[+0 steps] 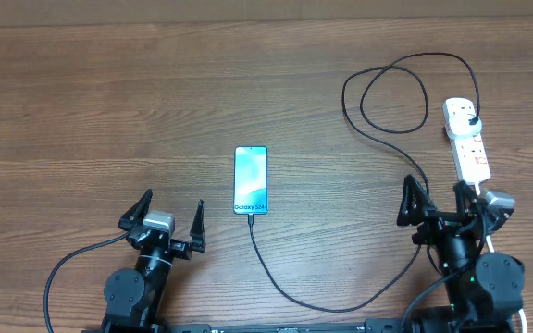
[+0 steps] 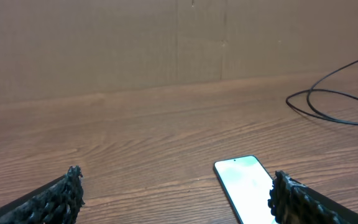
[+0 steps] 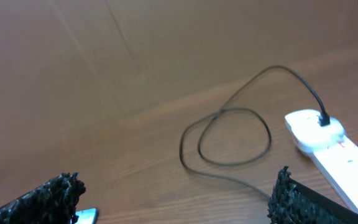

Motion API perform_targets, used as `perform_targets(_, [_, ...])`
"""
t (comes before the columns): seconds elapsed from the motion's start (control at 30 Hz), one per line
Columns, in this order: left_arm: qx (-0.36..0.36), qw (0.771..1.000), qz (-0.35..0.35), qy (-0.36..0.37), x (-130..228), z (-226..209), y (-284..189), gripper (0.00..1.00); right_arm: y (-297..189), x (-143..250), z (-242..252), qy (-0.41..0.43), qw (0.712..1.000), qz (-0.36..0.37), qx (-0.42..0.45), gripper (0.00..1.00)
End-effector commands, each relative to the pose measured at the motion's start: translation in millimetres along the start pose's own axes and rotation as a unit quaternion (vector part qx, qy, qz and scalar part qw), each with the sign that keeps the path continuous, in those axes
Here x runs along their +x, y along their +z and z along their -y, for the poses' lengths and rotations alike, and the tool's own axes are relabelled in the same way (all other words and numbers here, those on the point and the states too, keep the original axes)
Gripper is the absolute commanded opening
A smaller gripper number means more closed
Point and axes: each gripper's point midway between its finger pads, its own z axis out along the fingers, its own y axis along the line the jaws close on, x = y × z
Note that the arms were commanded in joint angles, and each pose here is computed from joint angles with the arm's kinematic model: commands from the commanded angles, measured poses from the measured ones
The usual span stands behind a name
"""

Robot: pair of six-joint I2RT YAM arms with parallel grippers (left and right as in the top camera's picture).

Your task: Plug charger to phone and switch on socket

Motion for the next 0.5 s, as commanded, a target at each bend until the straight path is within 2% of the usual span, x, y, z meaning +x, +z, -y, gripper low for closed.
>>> perform_targets(0.0, [-0.003, 1.000, 0.002, 0.010, 0.7, -1.2, -0.2, 1.00, 4.4, 4.4, 0.6, -0.001, 0.999, 0.044, -0.026, 1.00])
perform_targets(0.2, [-0.003, 1.000, 0.002, 0.010, 0.7, -1.2, -0.2, 1.00, 1.8, 6.2, 6.4, -0.003, 0.994, 0.099, -0.037, 1.00])
perform_targets(0.47, [-0.003, 1.000, 0.002, 0.010, 0.7, -1.2, -0.2, 1.00, 6.7, 11.7, 9.4, -0.004, 0.993, 0.109, -0.039, 1.00])
